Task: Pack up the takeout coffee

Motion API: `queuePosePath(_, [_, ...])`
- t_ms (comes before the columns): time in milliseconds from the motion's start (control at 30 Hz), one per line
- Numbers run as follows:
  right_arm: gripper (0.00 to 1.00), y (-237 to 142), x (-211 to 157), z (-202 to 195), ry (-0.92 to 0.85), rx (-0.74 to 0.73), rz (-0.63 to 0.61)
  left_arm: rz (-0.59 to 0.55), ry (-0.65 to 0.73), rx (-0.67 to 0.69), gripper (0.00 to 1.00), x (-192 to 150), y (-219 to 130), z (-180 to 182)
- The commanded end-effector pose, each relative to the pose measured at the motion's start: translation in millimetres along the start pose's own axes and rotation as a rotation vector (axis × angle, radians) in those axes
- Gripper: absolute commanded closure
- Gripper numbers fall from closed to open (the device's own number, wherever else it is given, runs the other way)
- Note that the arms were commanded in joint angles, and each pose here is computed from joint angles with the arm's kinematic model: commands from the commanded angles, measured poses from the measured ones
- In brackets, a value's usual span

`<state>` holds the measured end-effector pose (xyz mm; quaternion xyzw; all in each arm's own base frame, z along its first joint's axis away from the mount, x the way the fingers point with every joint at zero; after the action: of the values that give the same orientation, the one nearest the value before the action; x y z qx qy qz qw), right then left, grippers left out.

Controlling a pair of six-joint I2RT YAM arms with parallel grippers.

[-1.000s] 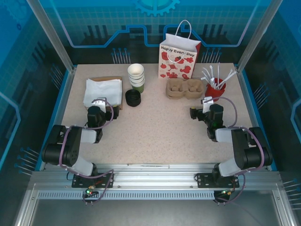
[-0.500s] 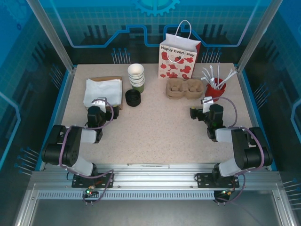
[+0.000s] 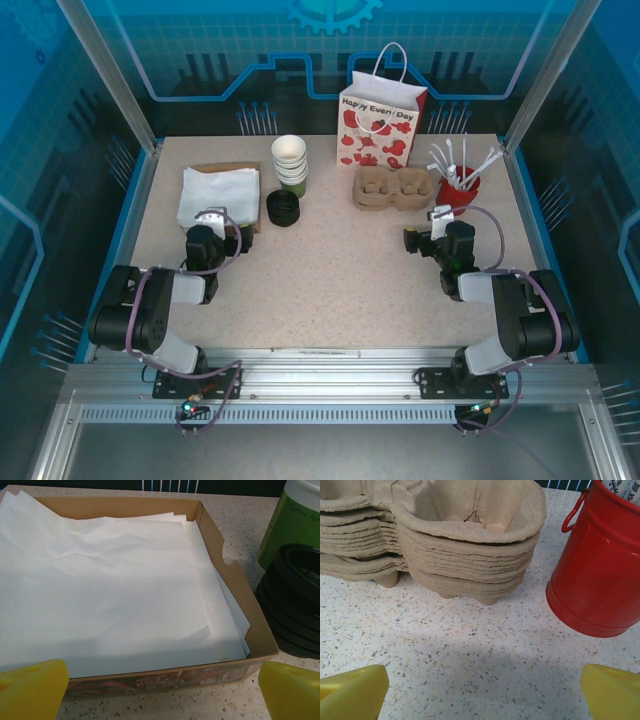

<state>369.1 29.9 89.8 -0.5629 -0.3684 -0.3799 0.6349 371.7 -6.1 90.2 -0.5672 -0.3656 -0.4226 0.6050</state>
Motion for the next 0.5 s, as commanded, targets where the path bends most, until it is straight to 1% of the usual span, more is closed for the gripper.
queuePosePath(0, [0.0,3,15,-1,0.006,0.008,-0.046,-0.044,0.004,-0.008,0.01,12,3,1])
queuePosePath(100, [0.0,1,21,-3,-0.001,-0.04,-0.049,-0.077,0.0,0.017,0.01,16,-4,5])
queuePosePath(200, [0.0,-14,42,-4,0.015,-0.095,-0.023,-0.113,-0.008,0.04,0.01,31,-21,9])
queuePosePath(267, [0.0,-30,56,-5,0.097,-0.11,-0.027,-0.11,-0.016,0.074,0.01,45,-33,15])
queuePosePath(300, [0.0,-38,64,-3,0.154,-0.096,-0.045,-0.109,-0.054,0.098,0.01,55,-39,19])
queuePosePath(333, [0.0,-47,72,0,0.212,-0.072,-0.054,-0.11,-0.119,0.118,0.01,67,-46,24])
queuePosePath(400, [0.02,-64,79,7,0.316,-0.045,-0.021,-0.078,-0.198,0.067,0.01,82,-56,19])
queuePosePath(467, [0.05,-80,90,32,0.339,0.062,-0.013,-0.057,-0.248,-0.065,0.01,101,-63,0])
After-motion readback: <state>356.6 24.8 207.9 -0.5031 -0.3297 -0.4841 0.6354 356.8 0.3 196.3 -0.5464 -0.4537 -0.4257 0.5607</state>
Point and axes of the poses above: each hand's point on the last joint's axis, 136 mm out from that joint toward the fingers, its own y axis out along the fingers, its own z axis along the line the jaws close on, x = y × z, the point moved 2 cm from there along -y, back along the fingers, and after that the axes turned 10 degrees about y, right-handed, at the moved point
